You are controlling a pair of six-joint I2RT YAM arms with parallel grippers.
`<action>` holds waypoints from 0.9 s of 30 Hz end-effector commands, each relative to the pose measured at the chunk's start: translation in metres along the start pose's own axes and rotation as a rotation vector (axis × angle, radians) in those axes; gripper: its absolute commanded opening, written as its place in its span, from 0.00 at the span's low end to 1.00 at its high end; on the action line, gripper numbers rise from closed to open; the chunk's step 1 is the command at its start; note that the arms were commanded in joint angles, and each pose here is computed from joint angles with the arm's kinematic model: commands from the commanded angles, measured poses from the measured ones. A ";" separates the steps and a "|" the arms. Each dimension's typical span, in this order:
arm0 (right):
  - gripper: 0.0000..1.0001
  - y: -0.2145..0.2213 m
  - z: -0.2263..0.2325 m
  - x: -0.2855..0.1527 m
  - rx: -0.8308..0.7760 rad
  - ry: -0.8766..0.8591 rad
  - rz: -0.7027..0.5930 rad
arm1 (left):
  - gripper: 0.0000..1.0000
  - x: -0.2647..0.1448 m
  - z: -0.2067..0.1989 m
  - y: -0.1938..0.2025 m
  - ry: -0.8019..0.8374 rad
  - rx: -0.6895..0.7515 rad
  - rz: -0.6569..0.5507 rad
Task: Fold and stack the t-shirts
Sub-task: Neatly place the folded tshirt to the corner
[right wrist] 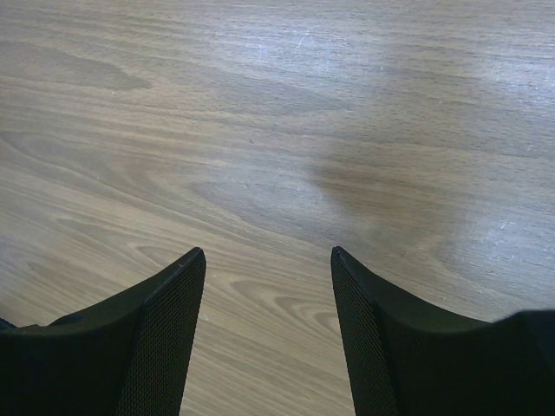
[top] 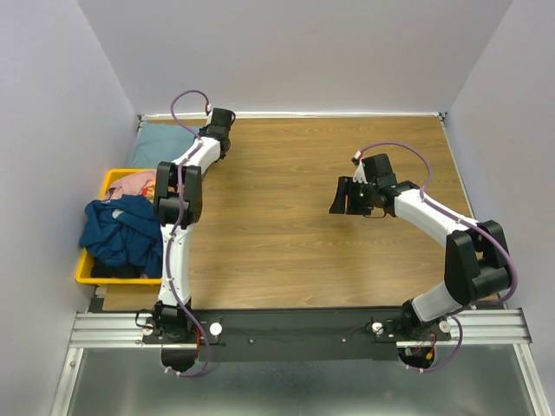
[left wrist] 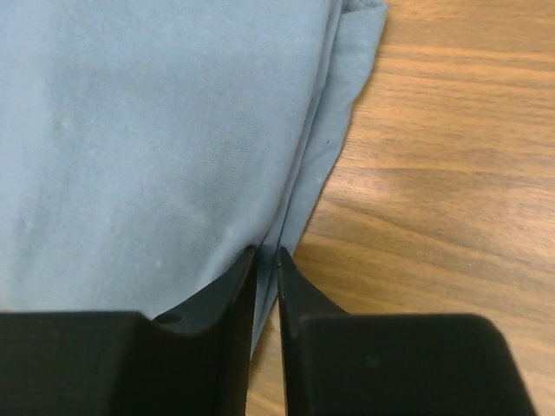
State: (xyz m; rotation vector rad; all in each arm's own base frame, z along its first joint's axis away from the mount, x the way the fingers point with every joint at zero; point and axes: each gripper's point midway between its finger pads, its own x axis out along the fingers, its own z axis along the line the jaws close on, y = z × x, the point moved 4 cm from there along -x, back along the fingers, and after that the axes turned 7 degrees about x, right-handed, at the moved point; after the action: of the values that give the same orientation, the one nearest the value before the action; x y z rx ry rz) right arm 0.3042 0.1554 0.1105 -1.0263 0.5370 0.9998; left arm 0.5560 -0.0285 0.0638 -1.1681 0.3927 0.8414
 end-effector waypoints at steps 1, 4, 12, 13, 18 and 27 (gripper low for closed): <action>0.67 0.007 -0.005 0.001 -0.002 0.026 0.022 | 0.19 0.008 0.010 0.000 -0.075 0.013 0.002; 0.67 0.008 -0.005 0.001 0.000 0.026 0.024 | 0.16 0.014 0.013 0.000 -0.090 0.008 0.005; 0.67 0.007 -0.004 -0.001 -0.002 0.023 0.017 | 0.12 0.021 0.034 -0.005 -0.132 -0.021 0.017; 0.67 0.008 -0.005 0.000 -0.002 0.024 0.020 | 0.12 0.022 0.036 -0.004 -0.134 -0.018 0.019; 0.67 0.009 -0.004 0.001 0.000 0.020 0.025 | 0.12 0.020 0.039 -0.001 -0.134 -0.003 0.021; 0.67 0.007 -0.002 -0.003 -0.003 0.014 0.013 | 0.23 0.008 0.043 -0.006 -0.127 -0.025 0.002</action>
State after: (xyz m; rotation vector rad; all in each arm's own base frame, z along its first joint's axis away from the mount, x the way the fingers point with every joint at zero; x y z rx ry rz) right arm 0.3041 0.1554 0.1103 -1.0259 0.5375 0.9999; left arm 0.5643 0.0070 0.0592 -1.1268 0.3216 0.9111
